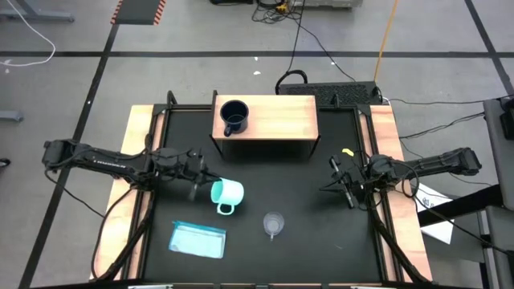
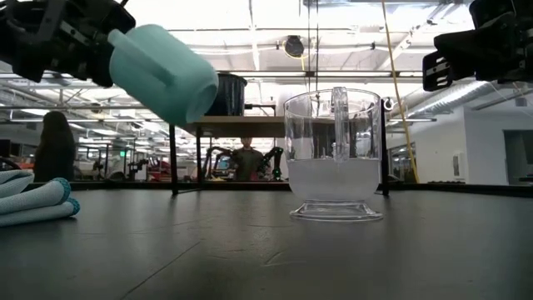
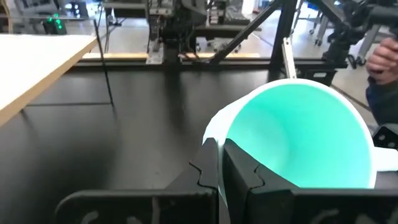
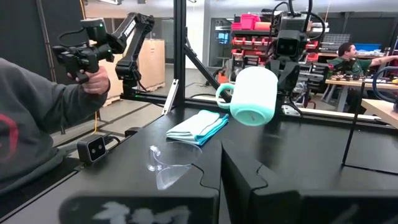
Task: Stack small to large cups/mugs on shelf
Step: Put the light blue mug on the shelf
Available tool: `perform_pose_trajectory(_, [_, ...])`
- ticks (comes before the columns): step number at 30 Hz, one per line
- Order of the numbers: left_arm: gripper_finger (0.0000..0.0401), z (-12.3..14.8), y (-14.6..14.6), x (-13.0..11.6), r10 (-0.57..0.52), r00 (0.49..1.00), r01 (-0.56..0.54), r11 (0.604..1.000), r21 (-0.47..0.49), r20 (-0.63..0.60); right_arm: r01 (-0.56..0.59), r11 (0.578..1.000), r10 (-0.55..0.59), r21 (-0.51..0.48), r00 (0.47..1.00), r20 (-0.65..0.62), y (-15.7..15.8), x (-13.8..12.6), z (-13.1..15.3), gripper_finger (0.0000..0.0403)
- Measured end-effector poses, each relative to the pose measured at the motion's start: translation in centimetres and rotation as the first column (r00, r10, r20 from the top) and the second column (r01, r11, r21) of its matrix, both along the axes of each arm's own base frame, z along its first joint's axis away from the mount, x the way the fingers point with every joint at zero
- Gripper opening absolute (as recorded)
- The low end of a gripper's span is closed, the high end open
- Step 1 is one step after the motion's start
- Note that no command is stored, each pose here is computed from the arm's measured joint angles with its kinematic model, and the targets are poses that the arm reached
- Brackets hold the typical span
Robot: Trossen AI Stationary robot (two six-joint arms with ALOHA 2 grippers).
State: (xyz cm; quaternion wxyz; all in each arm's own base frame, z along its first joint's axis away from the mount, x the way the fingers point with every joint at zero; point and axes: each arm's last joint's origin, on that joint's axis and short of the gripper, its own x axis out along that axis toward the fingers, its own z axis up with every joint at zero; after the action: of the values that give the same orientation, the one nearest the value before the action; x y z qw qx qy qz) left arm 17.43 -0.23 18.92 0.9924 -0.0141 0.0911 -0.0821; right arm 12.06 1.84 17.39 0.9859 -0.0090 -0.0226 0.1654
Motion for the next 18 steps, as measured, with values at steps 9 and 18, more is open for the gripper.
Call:
perform_pose_trajectory(9, [0.0003, -0.14, 0.21, -0.03, 0.015, 1.000, -0.016, 1.000, -0.020, -0.012, 0.000, 1.000, 0.000, 0.000, 1.000, 0.000, 0.00, 0.00, 0.00, 0.0000])
perform_pose_trajectory(18, [0.0003, 0.27, 0.34, 0.07, 0.065, 0.997, -0.064, 0.998, -0.020, 0.030, 0.000, 1.000, 0.000, -0.001, 1.000, 0.001, 0.00, 0.00, 0.01, 0.0000])
